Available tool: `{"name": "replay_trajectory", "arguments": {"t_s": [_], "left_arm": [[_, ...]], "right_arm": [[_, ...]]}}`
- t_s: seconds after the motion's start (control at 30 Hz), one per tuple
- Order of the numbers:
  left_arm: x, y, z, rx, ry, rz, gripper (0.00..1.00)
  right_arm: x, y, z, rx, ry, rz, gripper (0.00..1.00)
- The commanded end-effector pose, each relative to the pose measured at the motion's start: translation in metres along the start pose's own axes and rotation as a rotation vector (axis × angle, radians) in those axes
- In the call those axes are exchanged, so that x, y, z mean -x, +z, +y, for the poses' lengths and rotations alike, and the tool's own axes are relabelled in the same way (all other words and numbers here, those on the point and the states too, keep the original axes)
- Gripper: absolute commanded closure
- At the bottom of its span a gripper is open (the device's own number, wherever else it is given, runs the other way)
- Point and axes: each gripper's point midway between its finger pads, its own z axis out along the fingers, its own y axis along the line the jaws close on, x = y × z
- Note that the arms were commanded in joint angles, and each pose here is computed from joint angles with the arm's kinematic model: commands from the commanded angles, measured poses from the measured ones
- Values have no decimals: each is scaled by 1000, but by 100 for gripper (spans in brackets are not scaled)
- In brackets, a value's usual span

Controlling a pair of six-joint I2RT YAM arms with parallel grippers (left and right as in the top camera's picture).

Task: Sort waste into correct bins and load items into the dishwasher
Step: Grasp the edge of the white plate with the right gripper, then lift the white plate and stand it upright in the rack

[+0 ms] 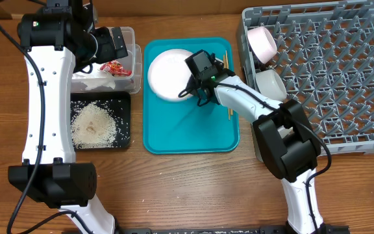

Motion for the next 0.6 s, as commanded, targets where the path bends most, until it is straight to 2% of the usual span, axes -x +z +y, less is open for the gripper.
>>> {"name": "replay_trajectory", "arguments": {"t_s": [0.0, 0.17, 0.3, 0.37, 0.43, 0.5, 0.57], "left_arm": [[4, -6, -2, -1, 13, -24, 0], [4, -6, -2, -1, 13, -24, 0], [4, -6, -2, -1, 13, -24, 0], [4, -6, -2, -1, 13, -24, 0], [4, -6, -2, -1, 13, -24, 0], [4, -6, -2, -1, 13, -24, 0], [4, -6, -2, -1, 13, -24, 0]], "right_arm": [[14, -12, -7, -3, -4, -6, 96], [62, -69, 4, 75, -113, -112, 96], [114, -145, -6, 88, -140, -278, 96], [140, -187, -20, 58, -143, -388, 96], [163, -234, -34, 17, -221, -500, 96], [179, -279, -53, -80, -366, -599, 96], [191, -311, -78, -212, -408, -674, 96]]}}
